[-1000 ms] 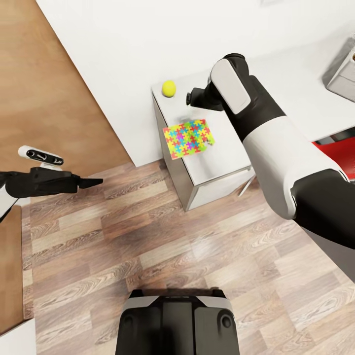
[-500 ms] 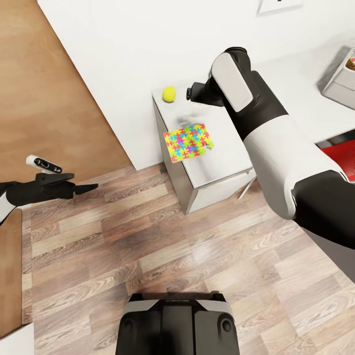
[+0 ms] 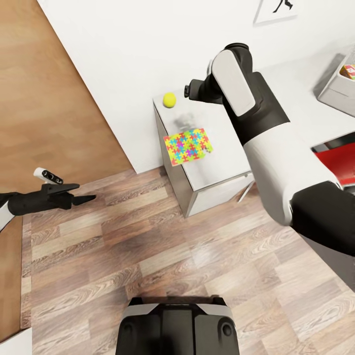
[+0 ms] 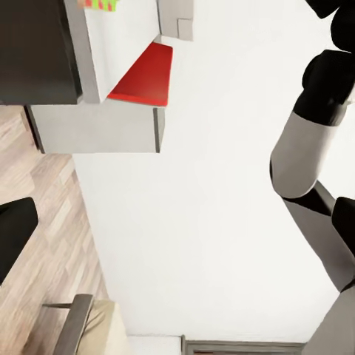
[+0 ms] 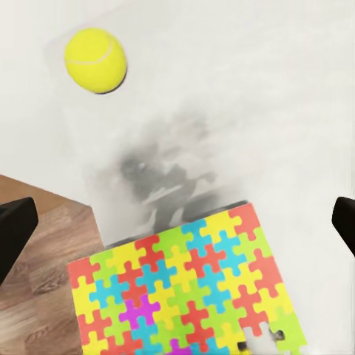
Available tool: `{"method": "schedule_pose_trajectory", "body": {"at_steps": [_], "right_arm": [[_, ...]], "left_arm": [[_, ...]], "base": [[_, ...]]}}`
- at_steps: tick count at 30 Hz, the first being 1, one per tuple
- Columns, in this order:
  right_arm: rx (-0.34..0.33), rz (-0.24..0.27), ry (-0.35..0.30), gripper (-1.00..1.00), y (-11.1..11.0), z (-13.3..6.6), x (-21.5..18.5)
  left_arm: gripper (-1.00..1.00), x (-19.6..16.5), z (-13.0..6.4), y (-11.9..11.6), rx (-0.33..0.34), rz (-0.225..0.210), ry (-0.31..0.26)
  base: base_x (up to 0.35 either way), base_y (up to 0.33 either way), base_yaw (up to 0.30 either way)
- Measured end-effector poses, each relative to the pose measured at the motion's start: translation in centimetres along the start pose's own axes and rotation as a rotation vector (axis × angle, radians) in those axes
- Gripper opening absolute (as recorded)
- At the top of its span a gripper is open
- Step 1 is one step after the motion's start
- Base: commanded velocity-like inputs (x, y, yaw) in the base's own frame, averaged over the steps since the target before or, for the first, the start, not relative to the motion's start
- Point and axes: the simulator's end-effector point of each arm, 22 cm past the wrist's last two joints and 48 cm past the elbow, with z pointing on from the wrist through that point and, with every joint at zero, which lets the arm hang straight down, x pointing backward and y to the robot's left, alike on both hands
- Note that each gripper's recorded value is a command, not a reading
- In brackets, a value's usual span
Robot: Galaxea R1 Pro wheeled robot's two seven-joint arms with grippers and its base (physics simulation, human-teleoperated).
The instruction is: Put all the toys in the child's room - the three board games (two on the bed and one on the table), the two jigsaw puzzles on the table, and the tennis ball on the table - inside the toy box on the table in the child's room.
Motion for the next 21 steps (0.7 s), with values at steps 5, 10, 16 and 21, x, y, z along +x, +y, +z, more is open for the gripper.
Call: {"method": "schedule_pose_trajectory", "body": {"at_steps": [5,10,16,21], "right_arm": [[0.008,-0.006,-0.025,1.00,0.0,-1.2,-0.1],[0.014,0.002,-0.028,1.00,-0.2,-1.7,0.4],[0.019,0.005,-0.028,1.00,-0.4,-2.1,0.6],[0.011,-0.012,-0.023,1.00,-0.2,-2.9,0.7]], "left_arm": [[1.00,0.0,-0.7,0.7,-0.020,0.002,-0.021],[1.00,0.3,-1.7,2.3,-0.059,0.006,-0.043],[1.00,0.4,-3.4,4.2,-0.112,-0.028,-0.081],[1.00,1.2,-4.1,5.5,-0.177,-0.011,-0.059]], "base": [[0.000,0.000,0.000],[0.000,0.000,0.000],[0.000,0.000,0.000],[0.000,0.000,0.000]]}}
